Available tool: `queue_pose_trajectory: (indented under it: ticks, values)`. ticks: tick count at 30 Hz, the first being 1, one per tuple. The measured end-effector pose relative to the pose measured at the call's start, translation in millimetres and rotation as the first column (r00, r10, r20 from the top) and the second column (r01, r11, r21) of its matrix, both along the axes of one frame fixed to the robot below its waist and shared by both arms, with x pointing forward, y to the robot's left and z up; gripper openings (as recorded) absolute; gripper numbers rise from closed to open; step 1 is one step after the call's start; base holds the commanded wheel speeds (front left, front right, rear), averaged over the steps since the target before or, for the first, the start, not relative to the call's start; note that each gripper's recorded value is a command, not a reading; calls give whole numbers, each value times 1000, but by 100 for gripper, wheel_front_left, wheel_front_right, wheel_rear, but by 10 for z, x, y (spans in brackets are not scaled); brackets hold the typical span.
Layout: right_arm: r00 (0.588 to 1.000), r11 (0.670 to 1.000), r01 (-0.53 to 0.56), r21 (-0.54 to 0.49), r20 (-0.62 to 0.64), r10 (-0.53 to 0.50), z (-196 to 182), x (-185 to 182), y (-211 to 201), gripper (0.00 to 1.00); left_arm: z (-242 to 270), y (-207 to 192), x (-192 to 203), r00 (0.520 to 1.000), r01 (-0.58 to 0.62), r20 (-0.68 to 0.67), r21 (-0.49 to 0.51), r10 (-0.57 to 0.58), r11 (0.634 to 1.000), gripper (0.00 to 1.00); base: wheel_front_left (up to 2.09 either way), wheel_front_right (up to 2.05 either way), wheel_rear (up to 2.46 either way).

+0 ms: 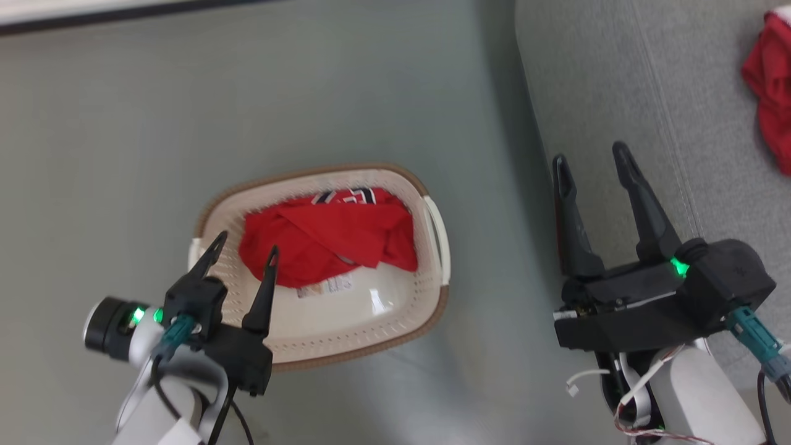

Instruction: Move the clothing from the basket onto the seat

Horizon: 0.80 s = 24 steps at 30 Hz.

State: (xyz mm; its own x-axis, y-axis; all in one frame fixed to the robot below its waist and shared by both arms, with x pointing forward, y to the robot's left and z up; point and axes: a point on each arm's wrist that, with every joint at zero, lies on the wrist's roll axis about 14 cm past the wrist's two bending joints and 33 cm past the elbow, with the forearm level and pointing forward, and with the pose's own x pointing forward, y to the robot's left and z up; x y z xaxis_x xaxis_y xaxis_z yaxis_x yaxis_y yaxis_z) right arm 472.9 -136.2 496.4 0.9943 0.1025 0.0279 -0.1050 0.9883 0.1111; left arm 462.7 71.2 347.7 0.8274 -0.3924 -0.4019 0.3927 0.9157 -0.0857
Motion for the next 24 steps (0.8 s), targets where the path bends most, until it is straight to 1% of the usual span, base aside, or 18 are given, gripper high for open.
queue_pose_trajectory:
  ticks: [6, 11, 19, 20, 24]
  values:
    - [1000, 1000, 21, -7, -23, -21, -167, 104, -39, 100, -382, -287, 139, 990, 128, -64, 44, -125, 991, 100, 0, 0, 0]
    - [998, 999, 41, -12, -40, -41, -323, 186, -92, 100, -715, -446, 254, 972, 217, -112, 90, -207, 972, 100, 0, 0, 0]
    - [995, 997, 66, -35, -67, -68, -628, 296, -192, 100, -1265, -588, 443, 948, 277, -195, 117, -251, 954, 100, 0, 0, 0]
    - [995, 997, 66, -35, -67, -68, -628, 296, -192, 100, -1265, -588, 443, 948, 277, -195, 117, -251, 954, 100, 0, 0, 0]
    - [991, 996, 80, -39, -103, -84, -830, 312, -254, 100, -1614, -590, 390, 928, 300, -270, 130, -257, 945, 100, 0, 0, 0]
